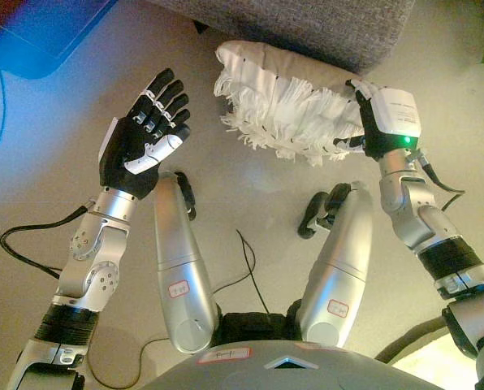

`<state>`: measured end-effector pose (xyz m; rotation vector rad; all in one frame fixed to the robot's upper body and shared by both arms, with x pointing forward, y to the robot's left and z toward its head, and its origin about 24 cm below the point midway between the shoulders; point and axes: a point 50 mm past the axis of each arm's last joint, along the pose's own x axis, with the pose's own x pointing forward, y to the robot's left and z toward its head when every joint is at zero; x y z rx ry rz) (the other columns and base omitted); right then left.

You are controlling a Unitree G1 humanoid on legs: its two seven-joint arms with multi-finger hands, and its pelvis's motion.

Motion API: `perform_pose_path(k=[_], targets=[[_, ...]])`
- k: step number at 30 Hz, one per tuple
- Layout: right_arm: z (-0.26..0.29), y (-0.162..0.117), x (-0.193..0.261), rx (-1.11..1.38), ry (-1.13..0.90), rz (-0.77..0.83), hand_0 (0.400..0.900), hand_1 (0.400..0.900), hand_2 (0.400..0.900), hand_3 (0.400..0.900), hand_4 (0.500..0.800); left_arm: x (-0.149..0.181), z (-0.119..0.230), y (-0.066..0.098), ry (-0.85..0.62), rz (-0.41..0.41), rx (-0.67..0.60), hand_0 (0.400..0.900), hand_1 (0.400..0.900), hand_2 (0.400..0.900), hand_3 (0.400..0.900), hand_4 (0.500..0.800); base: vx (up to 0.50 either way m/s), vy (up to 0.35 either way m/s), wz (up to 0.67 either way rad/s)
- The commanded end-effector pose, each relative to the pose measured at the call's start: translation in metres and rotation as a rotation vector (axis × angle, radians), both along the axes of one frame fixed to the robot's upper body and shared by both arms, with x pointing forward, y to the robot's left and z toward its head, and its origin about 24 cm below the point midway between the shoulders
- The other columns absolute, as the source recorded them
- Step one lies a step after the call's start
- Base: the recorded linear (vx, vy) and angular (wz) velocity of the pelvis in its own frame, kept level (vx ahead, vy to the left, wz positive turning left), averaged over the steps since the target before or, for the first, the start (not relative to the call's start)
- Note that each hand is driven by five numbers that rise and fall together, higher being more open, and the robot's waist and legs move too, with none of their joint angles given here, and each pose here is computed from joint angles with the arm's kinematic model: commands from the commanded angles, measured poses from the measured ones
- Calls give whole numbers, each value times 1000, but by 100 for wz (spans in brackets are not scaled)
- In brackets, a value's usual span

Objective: Pick up the pillow and put it on the sofa.

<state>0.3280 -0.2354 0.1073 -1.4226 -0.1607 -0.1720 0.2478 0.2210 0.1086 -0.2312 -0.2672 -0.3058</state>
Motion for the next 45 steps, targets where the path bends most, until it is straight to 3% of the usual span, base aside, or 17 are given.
perform_pose_path(k=[1, 10, 24, 25, 39, 45], targets=[[44, -8, 15, -94, -206, -54, 900, 900, 900, 900, 800, 0, 38, -17, -211, -78, -44, 900, 900, 900, 900, 800, -16, 3, 7], [65, -16, 29, -118, -225, -130, 900, 900, 900, 900, 800, 7, 46, -25, -245, -86, -46, 900, 900, 900, 900, 800, -37, 23, 3], [83, -8, 55, -18, -58, -164, 900, 900, 900, 900, 800, 21, 56, -37, -250, -95, -32, 900, 900, 900, 900, 800, -28, 16, 5], [84, -6, 57, -13, -51, -163, 400, 400, 400, 400, 500, 22, 56, -38, -245, -95, -33, 900, 900, 900, 900, 800, 11, 2, 6], [72, 8, 54, 121, 17, -108, 400, 400, 400, 400, 500, 21, 50, -36, -191, -94, -20, 900, 900, 900, 900, 800, 39, 7, 1], [70, 18, 47, 214, -46, -27, 400, 400, 400, 400, 500, 20, 43, -28, -155, -46, -26, 900, 900, 900, 900, 800, 52, 6, -4]])
